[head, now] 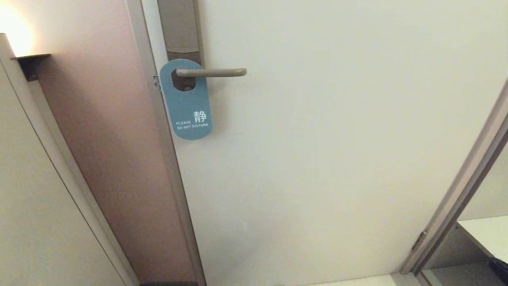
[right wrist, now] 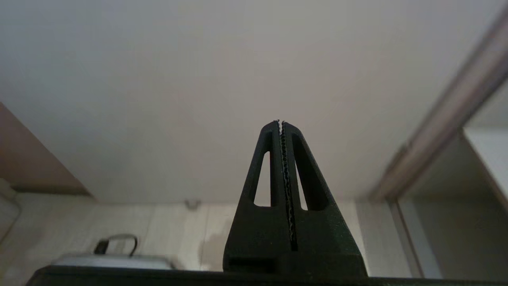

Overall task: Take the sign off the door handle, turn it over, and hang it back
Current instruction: Take down the sign

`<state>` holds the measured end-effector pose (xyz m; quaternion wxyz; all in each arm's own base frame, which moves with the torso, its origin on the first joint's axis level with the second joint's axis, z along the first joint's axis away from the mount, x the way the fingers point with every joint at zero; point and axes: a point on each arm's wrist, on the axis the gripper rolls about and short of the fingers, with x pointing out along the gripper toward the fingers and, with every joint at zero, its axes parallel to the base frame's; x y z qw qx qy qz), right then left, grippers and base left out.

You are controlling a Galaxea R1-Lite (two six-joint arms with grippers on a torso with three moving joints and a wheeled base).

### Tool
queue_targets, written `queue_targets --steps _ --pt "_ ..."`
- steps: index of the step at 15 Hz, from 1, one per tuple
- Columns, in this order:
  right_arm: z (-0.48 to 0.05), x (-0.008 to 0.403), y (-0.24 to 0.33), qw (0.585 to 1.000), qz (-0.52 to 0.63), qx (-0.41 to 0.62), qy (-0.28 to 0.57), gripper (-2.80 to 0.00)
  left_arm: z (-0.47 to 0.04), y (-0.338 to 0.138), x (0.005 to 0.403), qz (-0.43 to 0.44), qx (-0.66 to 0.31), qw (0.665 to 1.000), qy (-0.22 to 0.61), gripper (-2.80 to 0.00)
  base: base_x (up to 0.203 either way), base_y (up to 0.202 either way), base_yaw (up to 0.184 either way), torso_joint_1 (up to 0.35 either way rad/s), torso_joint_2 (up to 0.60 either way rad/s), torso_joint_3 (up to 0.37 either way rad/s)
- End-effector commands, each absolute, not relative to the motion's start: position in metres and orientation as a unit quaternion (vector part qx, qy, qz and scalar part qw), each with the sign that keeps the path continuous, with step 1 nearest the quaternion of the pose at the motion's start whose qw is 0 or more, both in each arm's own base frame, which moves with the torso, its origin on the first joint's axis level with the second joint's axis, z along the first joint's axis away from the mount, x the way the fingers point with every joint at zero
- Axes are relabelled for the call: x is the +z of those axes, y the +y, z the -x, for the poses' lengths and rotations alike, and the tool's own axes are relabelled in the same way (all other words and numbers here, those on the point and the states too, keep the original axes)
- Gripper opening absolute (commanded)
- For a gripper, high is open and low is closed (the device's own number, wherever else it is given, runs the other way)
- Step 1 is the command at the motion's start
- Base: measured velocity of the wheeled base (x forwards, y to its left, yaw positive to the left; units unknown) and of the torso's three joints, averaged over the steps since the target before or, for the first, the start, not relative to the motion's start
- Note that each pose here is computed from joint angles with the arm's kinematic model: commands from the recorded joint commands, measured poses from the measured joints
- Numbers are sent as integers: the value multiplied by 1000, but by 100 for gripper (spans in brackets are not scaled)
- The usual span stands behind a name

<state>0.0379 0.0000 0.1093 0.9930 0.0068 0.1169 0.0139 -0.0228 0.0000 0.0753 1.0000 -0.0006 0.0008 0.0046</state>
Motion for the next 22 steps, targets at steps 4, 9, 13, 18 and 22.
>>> queue_targets --steps 4,9,13,18,22 --pt "1 88 1 996 -7 7 84 -280 23 0 75 1 5 1000 1 -280 0 0 0 0 0 0" --pt "17 78 0 1000 0 5 31 -280 23 0 75 1 5 1000 1 -280 0 0 0 0 0 0" --pt "23 76 0 1000 1 6 -2 -280 23 0 75 1 5 1000 1 -280 0 0 0 0 0 0" --pt "23 76 0 1000 -5 5 -3 -280 23 0 75 1 5 1000 2 -280 0 0 0 0 0 0" --pt "23 76 0 1000 -5 5 -3 -280 23 0 75 1 5 1000 1 -280 0 0 0 0 0 0"
